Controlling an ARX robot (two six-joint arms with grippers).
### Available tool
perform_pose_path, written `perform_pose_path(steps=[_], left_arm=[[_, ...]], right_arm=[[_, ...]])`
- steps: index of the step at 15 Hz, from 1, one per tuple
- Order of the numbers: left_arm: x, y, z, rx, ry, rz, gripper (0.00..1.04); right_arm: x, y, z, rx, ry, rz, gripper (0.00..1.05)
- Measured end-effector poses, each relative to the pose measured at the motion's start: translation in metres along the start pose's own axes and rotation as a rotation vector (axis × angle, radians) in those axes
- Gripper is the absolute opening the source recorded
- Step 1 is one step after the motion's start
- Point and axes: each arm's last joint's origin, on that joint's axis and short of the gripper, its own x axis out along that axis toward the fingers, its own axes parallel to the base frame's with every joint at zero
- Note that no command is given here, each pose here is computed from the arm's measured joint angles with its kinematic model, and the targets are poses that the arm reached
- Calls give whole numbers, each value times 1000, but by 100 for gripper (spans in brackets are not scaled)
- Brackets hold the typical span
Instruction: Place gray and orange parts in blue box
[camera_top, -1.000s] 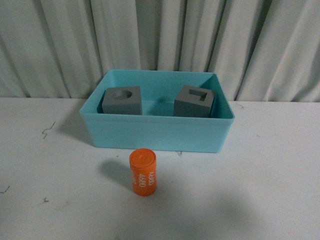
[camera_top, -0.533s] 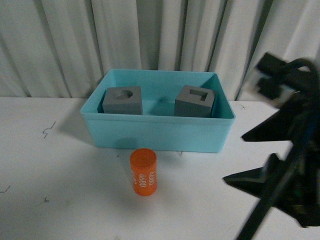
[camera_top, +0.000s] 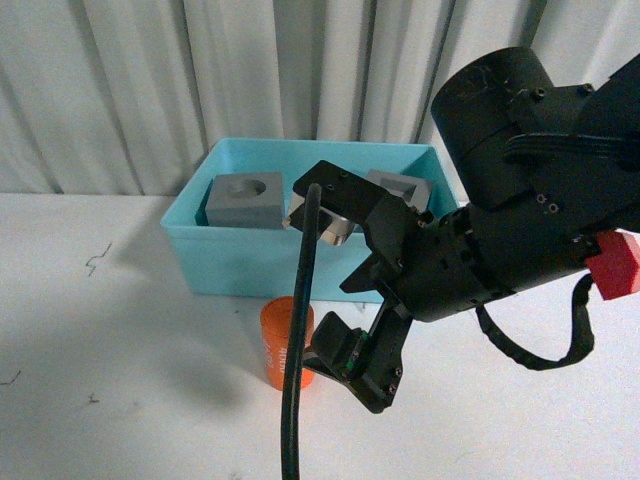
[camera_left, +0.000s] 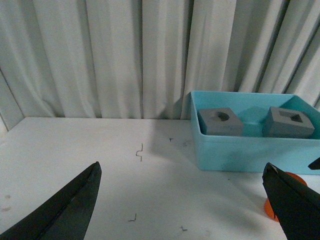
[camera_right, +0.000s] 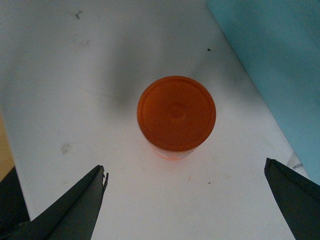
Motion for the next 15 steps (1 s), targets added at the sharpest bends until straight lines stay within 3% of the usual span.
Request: perform_pose_path(steps=[5,15], left_arm=[[0,0,0,0,0,0,98],[0,0,0,0,0,0,98]], right_arm=[[28,0,16,-26,-9,17,98],[58,5,23,-26,6,18,98]])
